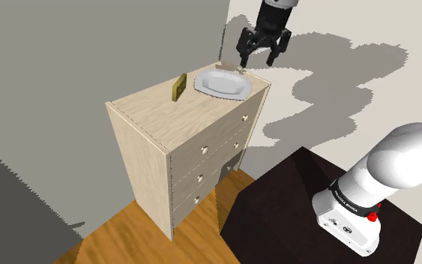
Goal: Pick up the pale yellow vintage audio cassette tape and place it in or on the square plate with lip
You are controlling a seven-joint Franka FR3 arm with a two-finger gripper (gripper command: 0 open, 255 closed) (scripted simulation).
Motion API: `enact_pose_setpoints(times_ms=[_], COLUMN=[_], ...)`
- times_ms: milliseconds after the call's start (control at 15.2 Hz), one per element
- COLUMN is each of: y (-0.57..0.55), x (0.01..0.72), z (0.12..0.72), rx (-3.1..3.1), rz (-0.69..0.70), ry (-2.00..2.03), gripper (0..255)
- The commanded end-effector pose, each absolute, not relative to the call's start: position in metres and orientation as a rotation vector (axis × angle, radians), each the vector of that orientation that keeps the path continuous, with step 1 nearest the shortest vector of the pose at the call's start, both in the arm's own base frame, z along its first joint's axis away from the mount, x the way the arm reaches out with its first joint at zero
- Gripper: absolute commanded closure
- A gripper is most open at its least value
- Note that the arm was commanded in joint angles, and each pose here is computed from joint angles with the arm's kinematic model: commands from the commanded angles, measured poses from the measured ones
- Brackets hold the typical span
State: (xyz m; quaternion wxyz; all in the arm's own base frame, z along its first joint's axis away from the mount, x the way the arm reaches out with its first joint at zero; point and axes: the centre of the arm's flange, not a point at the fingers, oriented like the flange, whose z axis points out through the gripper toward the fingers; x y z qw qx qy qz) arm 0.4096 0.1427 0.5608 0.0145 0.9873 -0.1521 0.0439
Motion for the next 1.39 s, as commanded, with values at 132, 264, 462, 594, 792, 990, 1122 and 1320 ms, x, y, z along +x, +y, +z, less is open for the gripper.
enact_pose_setpoints(times_ms=[132, 264, 462, 594, 792, 990, 1122, 1320], y=[0.177, 0.192, 0.213, 0.225, 0.241, 0.255, 0.263, 0.265], x=[0.448, 0.47, 0.503, 0.525, 0.561, 0.597, 0.621, 0.628], z=[0.545, 0.536, 0.524, 0.516, 0.503, 0.49, 0.482, 0.469], rx=[3.052, 3.037, 3.012, 2.992, 2.959, 2.921, 2.893, 2.885], rz=[0.107, 0.092, 0.07, 0.055, 0.033, 0.011, -0.004, -0.008], ry=[-0.639, -0.718, -0.836, -0.914, -1.031, -1.146, -1.222, -1.241], gripper=[0, 0, 0, 0, 0, 0, 0, 0])
